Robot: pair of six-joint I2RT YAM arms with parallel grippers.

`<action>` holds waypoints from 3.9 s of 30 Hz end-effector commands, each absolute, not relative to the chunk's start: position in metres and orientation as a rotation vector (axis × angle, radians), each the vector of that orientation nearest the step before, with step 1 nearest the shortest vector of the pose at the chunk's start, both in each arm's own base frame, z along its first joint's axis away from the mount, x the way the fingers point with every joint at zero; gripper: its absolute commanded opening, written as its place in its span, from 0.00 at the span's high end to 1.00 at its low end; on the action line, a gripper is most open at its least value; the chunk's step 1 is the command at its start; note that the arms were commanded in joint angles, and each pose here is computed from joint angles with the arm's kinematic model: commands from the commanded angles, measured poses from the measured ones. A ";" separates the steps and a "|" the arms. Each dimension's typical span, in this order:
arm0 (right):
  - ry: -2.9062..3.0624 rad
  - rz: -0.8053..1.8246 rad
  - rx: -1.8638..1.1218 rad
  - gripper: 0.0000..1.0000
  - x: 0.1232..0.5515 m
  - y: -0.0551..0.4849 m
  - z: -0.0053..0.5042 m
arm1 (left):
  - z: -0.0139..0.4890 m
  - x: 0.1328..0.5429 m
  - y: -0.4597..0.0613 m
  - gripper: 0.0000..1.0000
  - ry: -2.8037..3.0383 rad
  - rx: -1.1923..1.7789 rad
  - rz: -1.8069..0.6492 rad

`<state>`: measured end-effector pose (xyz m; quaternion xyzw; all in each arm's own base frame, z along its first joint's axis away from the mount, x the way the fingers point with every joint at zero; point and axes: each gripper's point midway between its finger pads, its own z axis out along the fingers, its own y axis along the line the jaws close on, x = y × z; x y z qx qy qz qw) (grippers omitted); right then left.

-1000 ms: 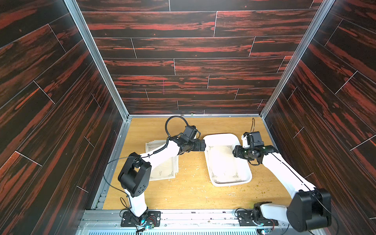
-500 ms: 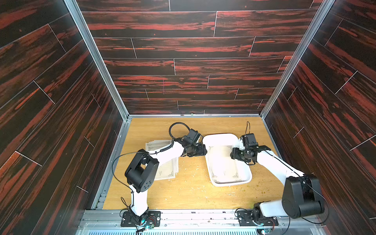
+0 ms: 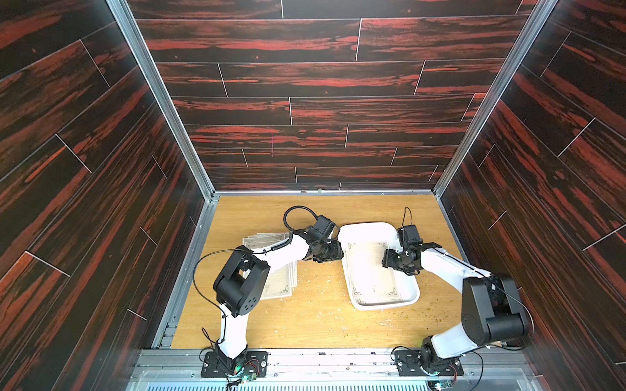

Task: Take out the stationery paper from the storage box
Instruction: Pick up the stationery paper from the storage box.

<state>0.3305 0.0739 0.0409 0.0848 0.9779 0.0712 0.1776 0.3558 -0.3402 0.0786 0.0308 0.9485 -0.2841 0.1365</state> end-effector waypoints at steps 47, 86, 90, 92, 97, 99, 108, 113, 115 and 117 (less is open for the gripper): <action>2.798 -0.047 0.223 0.21 0.350 0.069 0.027 | 0.084 0.358 -0.343 0.45 2.773 0.096 -0.796; 2.830 0.313 0.222 0.27 0.342 0.108 0.021 | 0.106 0.376 -0.361 0.43 2.721 0.042 -0.878; 2.822 0.342 0.211 0.28 0.343 0.111 0.025 | 0.101 0.378 -0.362 0.43 2.730 0.032 -0.872; 2.810 0.360 0.205 0.29 0.343 0.113 0.030 | 0.100 0.377 -0.361 0.43 2.734 0.035 -0.866; 2.770 0.412 0.184 0.30 0.344 0.118 0.046 | 0.098 0.377 -0.358 0.43 2.738 0.037 -0.842; 2.763 0.434 0.176 0.31 0.344 0.120 0.049 | 0.097 0.376 -0.358 0.43 2.742 0.038 -0.837; 2.750 0.474 0.156 0.33 0.344 0.125 0.060 | 0.092 0.376 -0.357 0.43 2.748 0.032 -0.838; 2.771 0.459 0.154 0.32 0.343 0.124 0.056 | 0.090 0.375 -0.358 0.43 2.752 0.040 -0.844; 2.786 0.436 0.162 0.29 0.342 0.121 0.052 | 0.090 0.375 -0.359 0.43 2.752 0.041 -0.845; 2.803 0.406 0.179 0.28 0.340 0.117 0.047 | 0.090 0.375 -0.359 0.43 2.753 0.042 -0.848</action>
